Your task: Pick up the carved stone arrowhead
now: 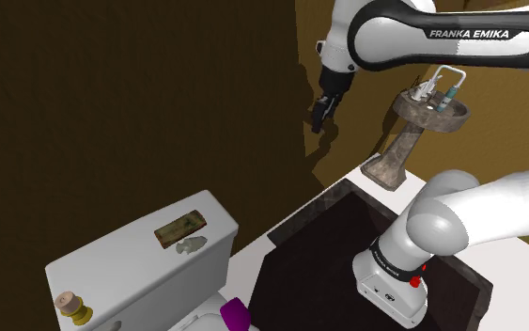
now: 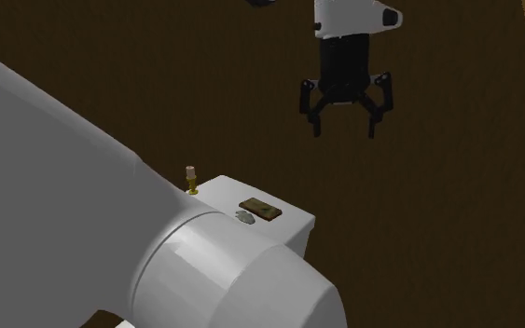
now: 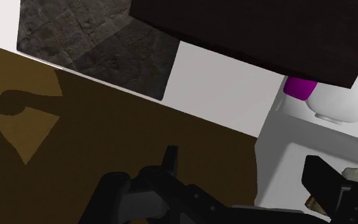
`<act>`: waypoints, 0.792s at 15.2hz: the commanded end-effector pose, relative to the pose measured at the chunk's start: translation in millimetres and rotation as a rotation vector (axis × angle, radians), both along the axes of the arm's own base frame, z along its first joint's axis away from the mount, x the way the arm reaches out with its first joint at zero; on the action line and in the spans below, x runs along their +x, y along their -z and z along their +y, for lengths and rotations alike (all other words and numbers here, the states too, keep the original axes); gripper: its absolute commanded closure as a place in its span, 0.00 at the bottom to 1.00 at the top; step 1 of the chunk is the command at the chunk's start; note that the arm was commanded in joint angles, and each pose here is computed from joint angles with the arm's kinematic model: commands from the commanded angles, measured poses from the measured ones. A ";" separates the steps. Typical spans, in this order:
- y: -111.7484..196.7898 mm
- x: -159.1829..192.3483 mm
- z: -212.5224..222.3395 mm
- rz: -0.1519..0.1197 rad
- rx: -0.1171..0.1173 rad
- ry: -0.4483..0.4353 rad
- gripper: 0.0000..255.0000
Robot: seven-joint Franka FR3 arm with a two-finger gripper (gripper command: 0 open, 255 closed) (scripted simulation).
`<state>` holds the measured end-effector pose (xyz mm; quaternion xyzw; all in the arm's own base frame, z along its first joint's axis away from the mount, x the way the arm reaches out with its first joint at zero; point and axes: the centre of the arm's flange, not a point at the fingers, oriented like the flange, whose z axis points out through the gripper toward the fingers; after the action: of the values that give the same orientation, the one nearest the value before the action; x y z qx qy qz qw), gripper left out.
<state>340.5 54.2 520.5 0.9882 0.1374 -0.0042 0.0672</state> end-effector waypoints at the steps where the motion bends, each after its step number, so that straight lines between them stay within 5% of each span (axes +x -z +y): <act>1: 19.1 6.9 13.2 -0.008 0.005 -0.033 0.00; 12: 125.1 40.8 98.2 -0.037 0.028 -0.208 0.00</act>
<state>376.8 146.1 405.1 0.9713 0.2301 0.0198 0.0573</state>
